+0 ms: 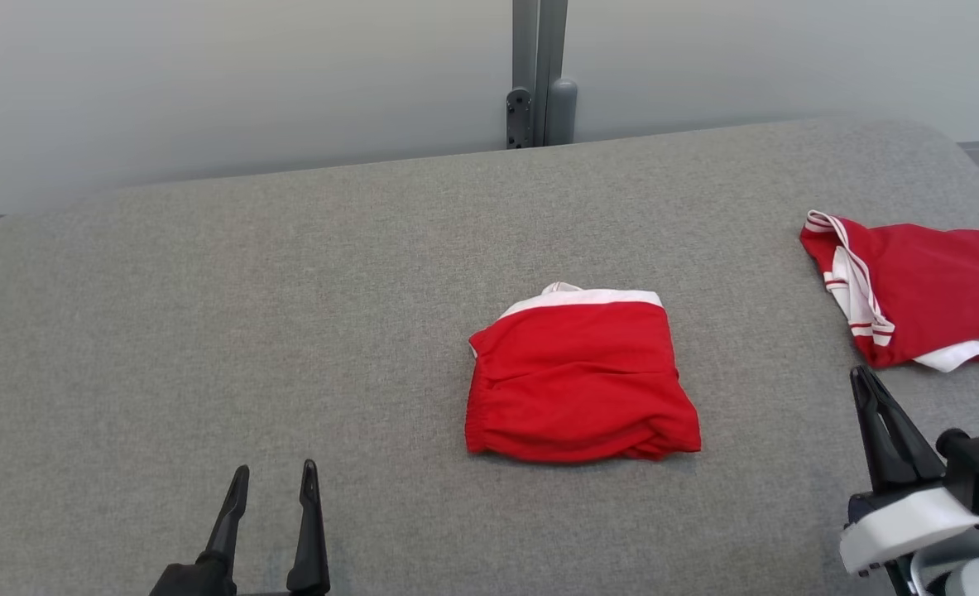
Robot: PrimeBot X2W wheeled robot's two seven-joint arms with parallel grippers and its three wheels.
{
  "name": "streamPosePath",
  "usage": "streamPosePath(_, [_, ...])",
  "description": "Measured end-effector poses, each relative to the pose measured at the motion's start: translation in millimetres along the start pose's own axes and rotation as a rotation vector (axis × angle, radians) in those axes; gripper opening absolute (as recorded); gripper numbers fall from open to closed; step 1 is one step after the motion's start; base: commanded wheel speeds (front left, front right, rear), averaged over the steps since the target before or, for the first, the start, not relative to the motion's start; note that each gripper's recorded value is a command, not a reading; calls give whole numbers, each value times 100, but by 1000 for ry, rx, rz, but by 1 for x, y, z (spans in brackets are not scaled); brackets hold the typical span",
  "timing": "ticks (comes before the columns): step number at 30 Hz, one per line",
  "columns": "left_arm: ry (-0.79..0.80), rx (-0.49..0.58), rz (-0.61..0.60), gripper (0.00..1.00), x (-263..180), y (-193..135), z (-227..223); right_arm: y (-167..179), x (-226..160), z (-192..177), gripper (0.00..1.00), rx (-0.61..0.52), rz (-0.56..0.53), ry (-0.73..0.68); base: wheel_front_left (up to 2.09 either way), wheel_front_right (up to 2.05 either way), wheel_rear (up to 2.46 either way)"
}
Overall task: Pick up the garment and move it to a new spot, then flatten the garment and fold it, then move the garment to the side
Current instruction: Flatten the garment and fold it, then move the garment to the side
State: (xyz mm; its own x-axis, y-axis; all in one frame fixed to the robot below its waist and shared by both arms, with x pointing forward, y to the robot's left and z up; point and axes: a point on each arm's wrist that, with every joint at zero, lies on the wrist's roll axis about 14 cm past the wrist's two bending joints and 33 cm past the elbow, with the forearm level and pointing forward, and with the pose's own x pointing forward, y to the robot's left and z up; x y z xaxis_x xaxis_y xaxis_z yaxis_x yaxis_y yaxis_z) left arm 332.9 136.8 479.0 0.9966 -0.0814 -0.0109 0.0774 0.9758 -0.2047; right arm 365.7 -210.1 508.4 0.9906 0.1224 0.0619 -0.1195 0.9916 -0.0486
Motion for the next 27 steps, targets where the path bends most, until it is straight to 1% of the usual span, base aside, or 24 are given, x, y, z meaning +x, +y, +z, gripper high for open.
streamPosePath(1, [1, 0, -2, 100, -1, 0, 0, -5, -6, -1, 100, -6, -17, 5, 0, 0, 0])
streamPosePath(4, [1, 0, -2, 100, -3, 1, 0, -13, -21, -6, 100, -16, -47, 23, 0, 0, 0])
streamPosePath(8, [3, 0, -6, 100, -6, 2, -1, -16, -30, -8, 100, -21, -62, 32, 0, 0, 0])
streamPosePath(14, [0, 2, 12, 100, -10, 7, 0, -14, -31, -6, 100, -15, -60, 23, 0, 0, 0])
streamPosePath(16, [0, 3, 16, 100, -12, 8, 0, -13, -29, -4, 100, 13, -68, 13, 0, 0, 0])
streamPosePath(18, [-3, 4, 22, 100, -13, 10, 1, -11, -26, -3, 100, 80, -86, 0, 0, 0, 0])
streamPosePath(21, [-10, 3, 32, 100, -15, 13, 3, 4, -19, -18, 100, 289, -107, 22, 0, 0, 0])
streamPosePath(23, [-9, 2, 36, 100, -14, 13, 3, 23, -4, -27, 100, 466, -83, 80, 0, 0, 0])
streamPosePath(24, [-7, 2, 36, 100, -14, 13, 2, 30, 8, -26, 100, 528, -63, 106, 0, 0, 0])
streamPosePath(25, [-3, 0, 36, 100, -14, 13, 1, 36, 20, -25, 100, 568, -33, 139, 0, 0, 0])
streamPosePath(27, [0, 0, 40, 100, -13, 13, 0, 44, 36, -29, 100, 607, 8, 213, 0, 0, 0])
